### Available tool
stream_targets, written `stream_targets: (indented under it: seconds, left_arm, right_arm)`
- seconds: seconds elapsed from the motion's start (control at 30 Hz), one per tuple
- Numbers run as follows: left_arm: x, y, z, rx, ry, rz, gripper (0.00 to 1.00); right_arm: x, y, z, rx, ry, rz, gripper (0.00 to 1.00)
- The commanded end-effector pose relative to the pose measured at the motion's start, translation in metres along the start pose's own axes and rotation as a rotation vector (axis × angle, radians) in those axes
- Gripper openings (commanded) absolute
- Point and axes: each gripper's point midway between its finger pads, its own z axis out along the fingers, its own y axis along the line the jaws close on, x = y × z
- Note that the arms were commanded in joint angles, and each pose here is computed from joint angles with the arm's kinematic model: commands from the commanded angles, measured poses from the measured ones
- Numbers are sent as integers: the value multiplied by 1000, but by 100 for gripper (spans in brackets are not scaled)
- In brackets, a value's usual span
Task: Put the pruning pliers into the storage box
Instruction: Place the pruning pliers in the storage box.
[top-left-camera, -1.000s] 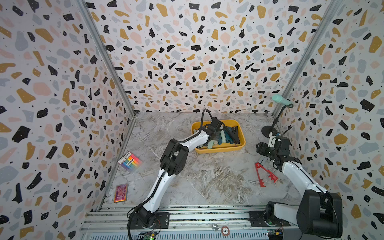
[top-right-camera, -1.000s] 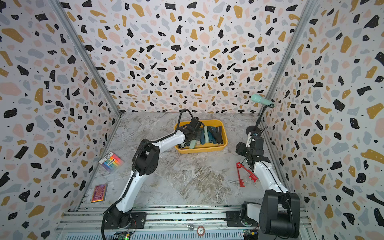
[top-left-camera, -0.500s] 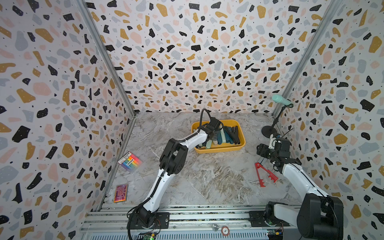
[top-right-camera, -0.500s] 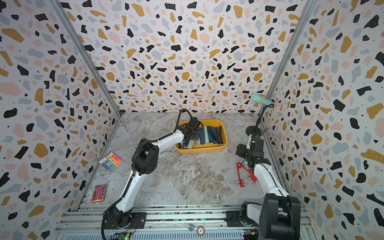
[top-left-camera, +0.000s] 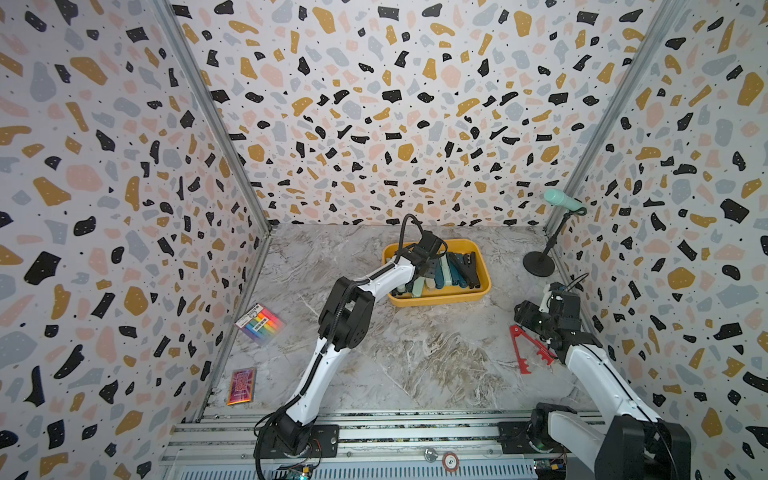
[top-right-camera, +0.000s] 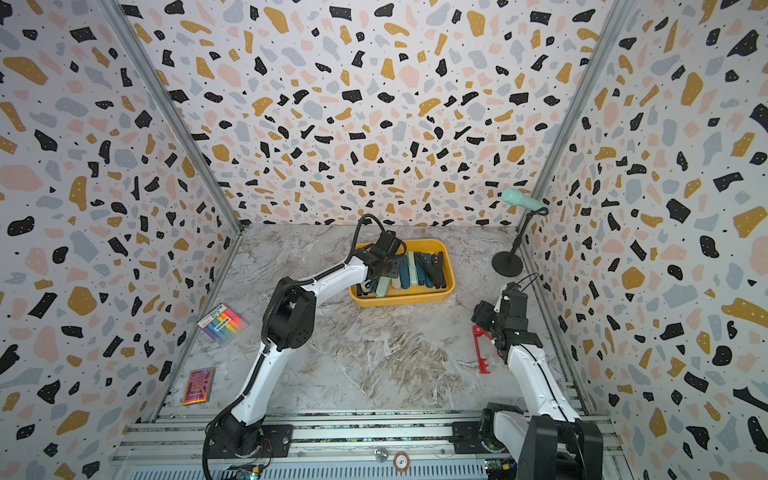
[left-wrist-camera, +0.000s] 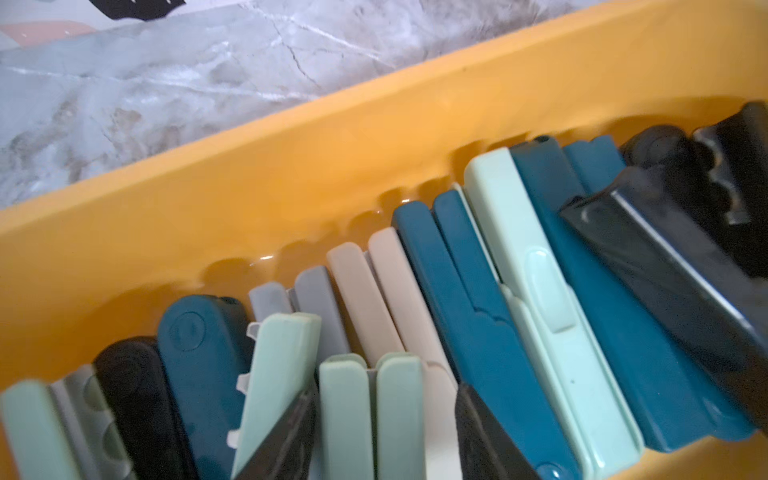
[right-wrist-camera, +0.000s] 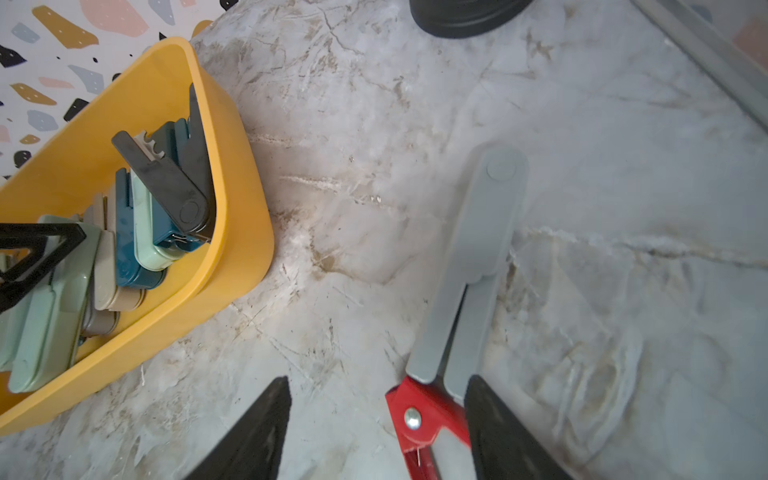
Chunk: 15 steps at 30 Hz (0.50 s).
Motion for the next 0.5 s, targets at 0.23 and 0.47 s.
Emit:
stream_targets:
  seconds: [0.23, 0.47]
  left_arm:
    - [-79, -23, -77, 136, -239, -33, 75]
    - [-88, -18, -113, 148, -315, -30, 91]
  right_arm:
    - [41, -9, -10, 60, 92, 73, 52]
    - [69, -12, -10, 93, 165, 104, 53]
